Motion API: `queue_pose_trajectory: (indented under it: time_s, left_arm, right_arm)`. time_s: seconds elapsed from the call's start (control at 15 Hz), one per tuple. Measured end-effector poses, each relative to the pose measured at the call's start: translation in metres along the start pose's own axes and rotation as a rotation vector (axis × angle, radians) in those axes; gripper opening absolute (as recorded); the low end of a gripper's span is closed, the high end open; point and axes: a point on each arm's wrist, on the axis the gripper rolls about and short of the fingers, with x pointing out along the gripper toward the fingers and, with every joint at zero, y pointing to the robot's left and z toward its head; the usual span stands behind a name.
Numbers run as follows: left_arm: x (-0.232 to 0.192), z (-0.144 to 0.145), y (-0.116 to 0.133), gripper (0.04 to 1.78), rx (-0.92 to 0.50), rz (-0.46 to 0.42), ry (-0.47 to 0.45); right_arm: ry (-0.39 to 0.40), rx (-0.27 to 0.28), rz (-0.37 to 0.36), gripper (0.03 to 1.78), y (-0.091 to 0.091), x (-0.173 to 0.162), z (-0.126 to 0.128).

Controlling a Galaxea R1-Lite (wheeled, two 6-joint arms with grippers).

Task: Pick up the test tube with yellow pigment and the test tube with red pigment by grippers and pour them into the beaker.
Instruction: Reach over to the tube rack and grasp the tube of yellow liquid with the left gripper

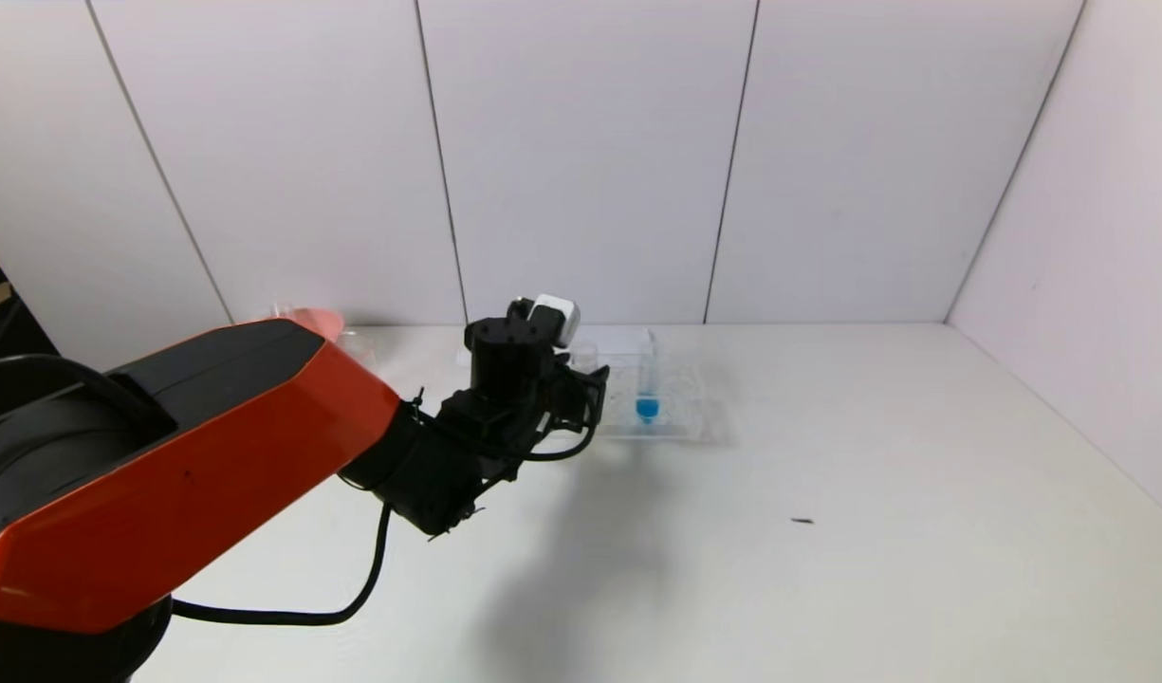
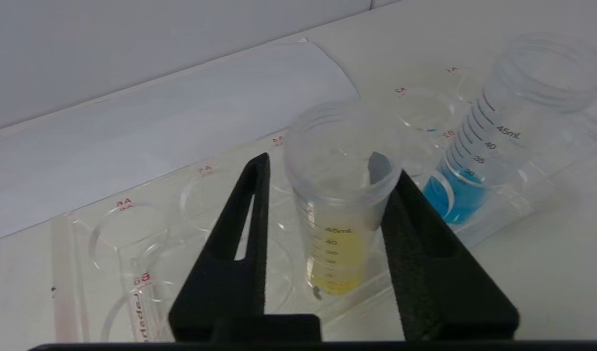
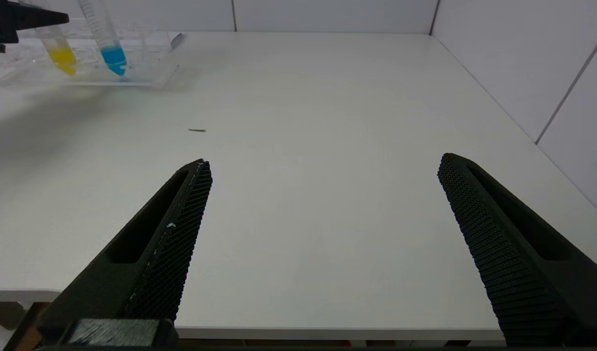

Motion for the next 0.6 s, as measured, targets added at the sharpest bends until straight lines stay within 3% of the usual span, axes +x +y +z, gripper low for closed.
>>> queue_pose_trajectory:
  time_s: [0.13, 0.6]
  left_arm:
    - [-0.0001, 0.0001, 0.0, 0.47, 0.0, -0.001, 0.0]
    - [-0.0013, 0.0011, 0.0005, 0.45, 0.003, 0.003, -0.001]
  right_arm:
    - [0.0, 0.0, 0.0, 1.7, 0.0, 0.0, 0.0]
    - [0.0, 0.0, 0.0, 1.7, 0.0, 0.0, 0.0]
